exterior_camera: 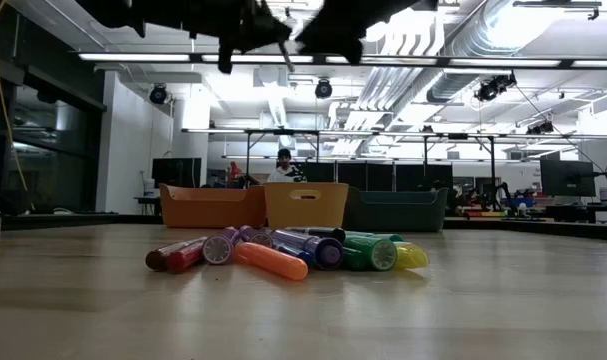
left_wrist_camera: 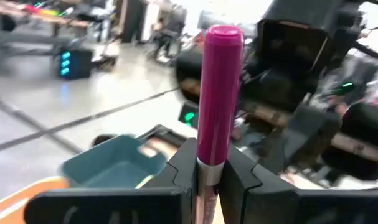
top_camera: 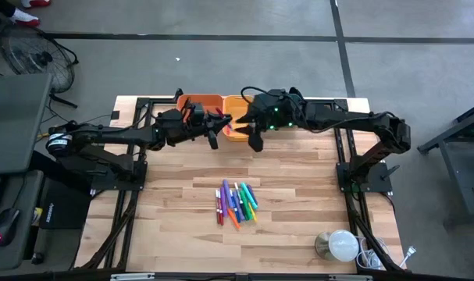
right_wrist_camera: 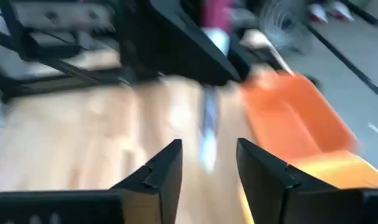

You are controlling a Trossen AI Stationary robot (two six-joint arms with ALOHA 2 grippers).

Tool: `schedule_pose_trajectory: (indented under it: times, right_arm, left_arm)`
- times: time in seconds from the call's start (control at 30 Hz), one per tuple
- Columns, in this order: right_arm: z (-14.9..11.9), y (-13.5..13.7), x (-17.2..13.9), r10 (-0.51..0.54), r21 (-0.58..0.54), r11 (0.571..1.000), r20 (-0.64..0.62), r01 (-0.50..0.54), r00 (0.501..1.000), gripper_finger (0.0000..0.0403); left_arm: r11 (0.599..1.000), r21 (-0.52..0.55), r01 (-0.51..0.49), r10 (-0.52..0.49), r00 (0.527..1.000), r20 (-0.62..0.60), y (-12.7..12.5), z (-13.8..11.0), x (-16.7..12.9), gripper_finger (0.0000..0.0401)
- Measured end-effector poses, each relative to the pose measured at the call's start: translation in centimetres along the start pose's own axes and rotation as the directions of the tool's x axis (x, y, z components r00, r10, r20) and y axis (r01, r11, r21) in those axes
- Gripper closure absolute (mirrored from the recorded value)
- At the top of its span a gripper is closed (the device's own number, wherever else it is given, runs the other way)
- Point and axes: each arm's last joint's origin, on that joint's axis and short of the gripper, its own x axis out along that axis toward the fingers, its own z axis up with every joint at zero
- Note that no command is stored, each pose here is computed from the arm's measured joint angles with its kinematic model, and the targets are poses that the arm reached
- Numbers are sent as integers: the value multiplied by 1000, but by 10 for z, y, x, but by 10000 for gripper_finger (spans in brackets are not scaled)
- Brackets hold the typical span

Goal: Pick & Place Markers
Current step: Put the purple marker into the orange bin

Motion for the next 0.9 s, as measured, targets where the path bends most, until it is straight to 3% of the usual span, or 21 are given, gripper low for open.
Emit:
schedule_pose_trajectory:
  times: [0.13, 0.27, 0.6, 0.83, 0.9]
  right_arm:
    - [-5, -13, -18, -111, 25, 993, -86, 113, 990, 242]
    - [-10, -21, -31, -135, 41, 989, -157, 143, 978, 237]
    - [-16, -30, -38, -203, 43, 975, -224, 218, 953, 236]
    - [-16, -32, -38, -264, 30, 960, -227, 278, 937, 237]
    - [-16, -32, -38, -277, 32, 956, -232, 292, 933, 239]
  left_arm:
    - [998, 17, -66, 67, 994, -83, 25, -2, 2, 372]
    - [994, 21, -105, 107, 970, -220, 57, -4, 2, 372]
    - [960, 240, -142, 250, 817, -520, 122, 9, -5, 372]
    - [934, 352, -61, 287, 716, -637, 156, 14, 7, 372]
    - [924, 381, -23, 299, 662, -687, 164, 14, 11, 372]
